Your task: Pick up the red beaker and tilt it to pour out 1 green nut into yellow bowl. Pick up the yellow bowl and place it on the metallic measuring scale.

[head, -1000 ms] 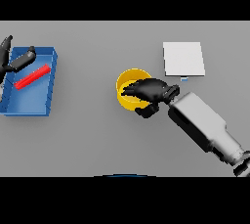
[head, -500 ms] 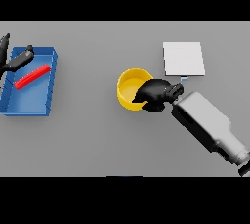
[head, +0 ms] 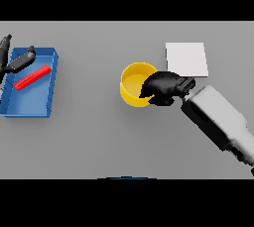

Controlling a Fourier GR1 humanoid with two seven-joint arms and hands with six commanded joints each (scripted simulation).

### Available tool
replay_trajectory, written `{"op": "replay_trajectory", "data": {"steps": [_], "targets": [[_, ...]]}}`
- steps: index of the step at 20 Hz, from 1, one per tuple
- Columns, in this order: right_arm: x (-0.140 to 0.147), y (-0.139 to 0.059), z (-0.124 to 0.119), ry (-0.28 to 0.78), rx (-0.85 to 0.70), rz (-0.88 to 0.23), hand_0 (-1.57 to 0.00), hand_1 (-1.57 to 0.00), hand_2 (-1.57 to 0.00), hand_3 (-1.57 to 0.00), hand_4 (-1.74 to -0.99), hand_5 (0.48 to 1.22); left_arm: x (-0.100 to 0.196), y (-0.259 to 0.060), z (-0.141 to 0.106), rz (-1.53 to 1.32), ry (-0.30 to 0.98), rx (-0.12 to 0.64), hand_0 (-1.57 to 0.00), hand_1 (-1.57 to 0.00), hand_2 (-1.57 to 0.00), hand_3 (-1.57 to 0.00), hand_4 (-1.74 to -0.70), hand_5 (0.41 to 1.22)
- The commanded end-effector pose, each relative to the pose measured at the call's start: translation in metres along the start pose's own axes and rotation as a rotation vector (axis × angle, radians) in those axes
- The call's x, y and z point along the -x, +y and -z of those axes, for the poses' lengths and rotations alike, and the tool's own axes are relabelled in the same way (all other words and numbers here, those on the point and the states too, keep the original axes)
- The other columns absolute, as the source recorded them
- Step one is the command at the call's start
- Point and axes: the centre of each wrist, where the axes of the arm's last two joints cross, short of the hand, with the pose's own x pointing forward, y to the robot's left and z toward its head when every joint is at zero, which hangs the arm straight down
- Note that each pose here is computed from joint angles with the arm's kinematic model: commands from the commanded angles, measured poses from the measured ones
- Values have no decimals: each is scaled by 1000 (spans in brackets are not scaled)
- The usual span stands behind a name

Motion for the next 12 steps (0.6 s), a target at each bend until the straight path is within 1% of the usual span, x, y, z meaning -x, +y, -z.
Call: {"op": "replay_trajectory", "data": {"steps": [1,3,5,7,10,12], "targets": [[-2,-4,-4,18,10,-13,-1556,-1555,-1519,-1357,-1730,1217,-1,-1,-1,0,-7,1,1,1,1,1,-797,719],[-5,-22,-15,40,41,-24,-1561,-1561,-1538,-1335,-1726,1219,0,1,-1,-7,3,1,1,1,1,1,-799,720],[-3,-30,-21,76,57,-22,-1565,-1564,-1550,-1286,-1723,1219,0,4,0,-12,-1,-1,1,1,1,1,-803,723],[-4,-35,-24,91,62,-14,-1567,-1567,-1557,-1248,-1720,1219,-1,3,-3,-16,-6,2,1,1,1,1,-808,723],[-1,-48,-30,88,89,-42,-1569,-1569,-1564,-1238,-1719,1220,-3,5,-3,-5,-18,-6,1,1,1,1,-800,723],[10,-54,-34,126,117,-60,-1570,-1570,-1567,-1318,-1720,1220,2,9,-4,-11,-17,-14,1,1,1,1,-809,735]]}}
